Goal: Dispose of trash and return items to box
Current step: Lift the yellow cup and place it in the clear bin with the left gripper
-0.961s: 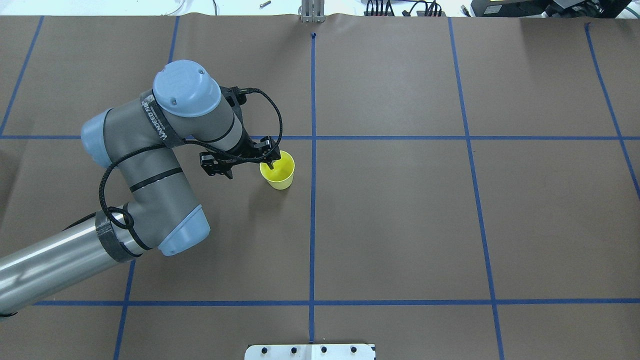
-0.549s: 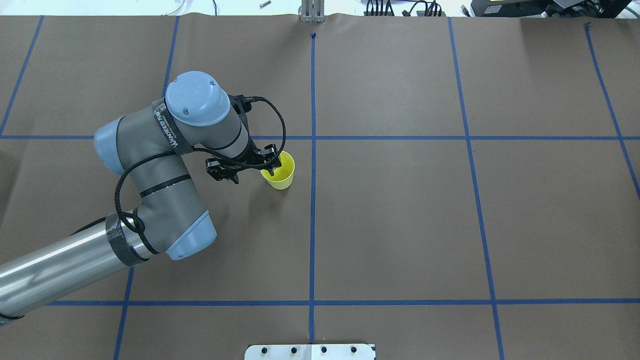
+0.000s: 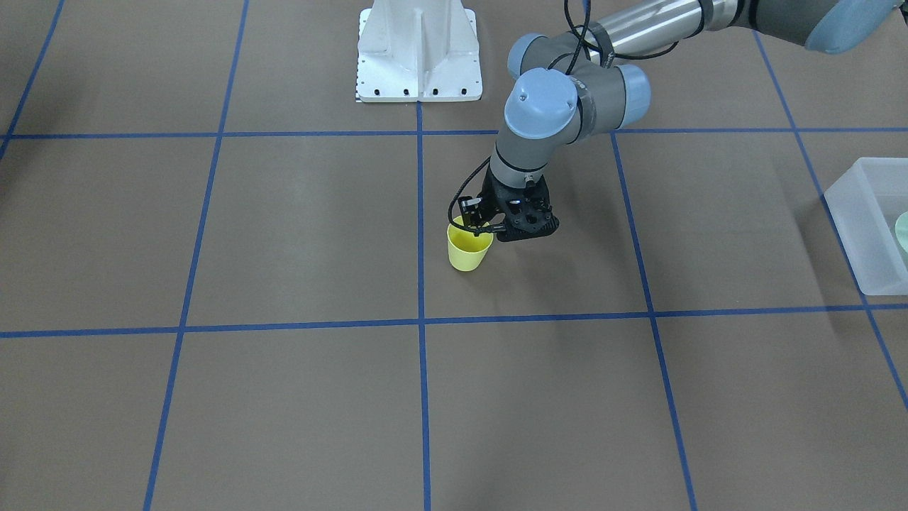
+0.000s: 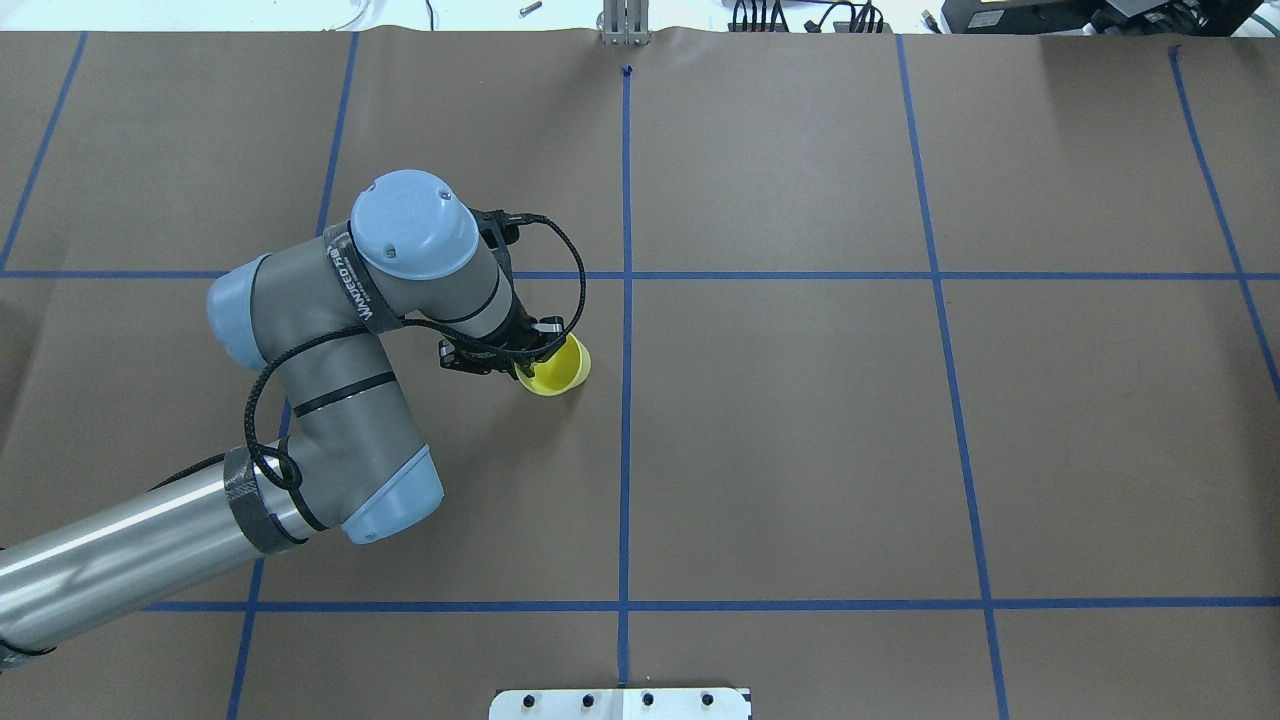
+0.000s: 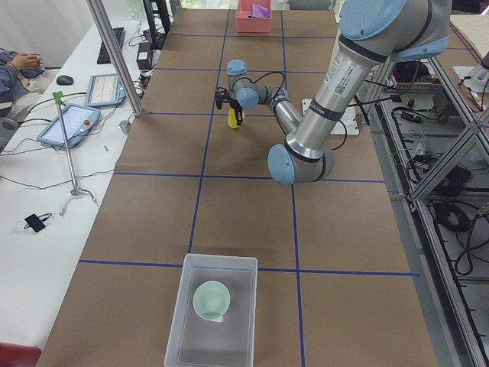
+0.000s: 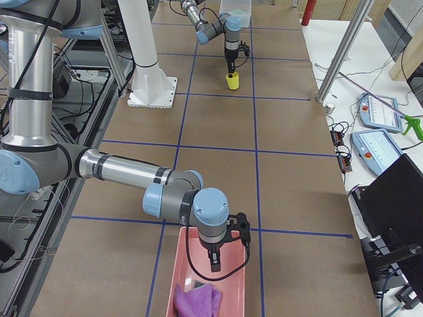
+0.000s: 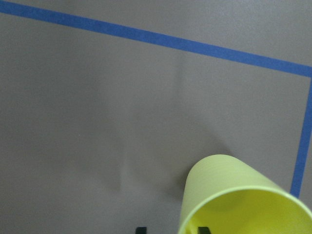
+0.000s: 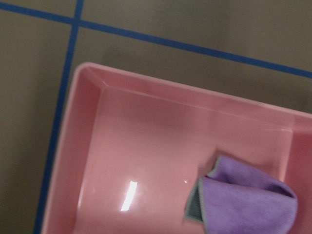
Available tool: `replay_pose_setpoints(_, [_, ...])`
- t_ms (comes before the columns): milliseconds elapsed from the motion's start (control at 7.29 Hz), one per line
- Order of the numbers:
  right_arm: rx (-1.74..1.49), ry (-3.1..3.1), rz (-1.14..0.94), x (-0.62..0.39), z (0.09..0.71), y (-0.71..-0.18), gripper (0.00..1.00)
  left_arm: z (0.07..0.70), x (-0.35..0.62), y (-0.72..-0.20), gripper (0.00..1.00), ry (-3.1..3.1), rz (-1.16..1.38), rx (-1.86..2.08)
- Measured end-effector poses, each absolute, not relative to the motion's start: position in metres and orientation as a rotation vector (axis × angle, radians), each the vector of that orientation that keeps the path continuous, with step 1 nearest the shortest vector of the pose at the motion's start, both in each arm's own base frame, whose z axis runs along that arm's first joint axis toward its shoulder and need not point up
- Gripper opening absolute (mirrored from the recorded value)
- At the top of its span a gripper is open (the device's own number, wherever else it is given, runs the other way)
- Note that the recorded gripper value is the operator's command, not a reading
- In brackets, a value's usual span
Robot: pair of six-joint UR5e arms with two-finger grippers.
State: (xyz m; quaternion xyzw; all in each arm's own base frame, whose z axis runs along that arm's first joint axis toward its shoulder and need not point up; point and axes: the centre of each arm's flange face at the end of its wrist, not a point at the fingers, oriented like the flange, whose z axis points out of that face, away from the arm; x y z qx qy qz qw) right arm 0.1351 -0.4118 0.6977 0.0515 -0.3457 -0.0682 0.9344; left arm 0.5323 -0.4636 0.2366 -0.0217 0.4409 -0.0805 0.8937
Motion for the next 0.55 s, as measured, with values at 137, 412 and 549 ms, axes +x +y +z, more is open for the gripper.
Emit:
replay_pose_setpoints(137, [0.111,-0.718,-0.122,0.115,0.671,-0.423,1.00,0.233,0.526,-0.467,0.00,0.927,-0.168,-0.036])
replay_pose_setpoints(412, [0.115,-0.730,-0.106,0.083,0.633,-0.435,1.00,0.231,0.476,-0.493,0.00,0.970,-0.179,-0.036])
replay_pose_setpoints(549, [0.116,-0.737,-0.098,0.070,0.617,-0.439,1.00,0.241,0.429,-0.507,0.00,0.998,-0.162,-0.046])
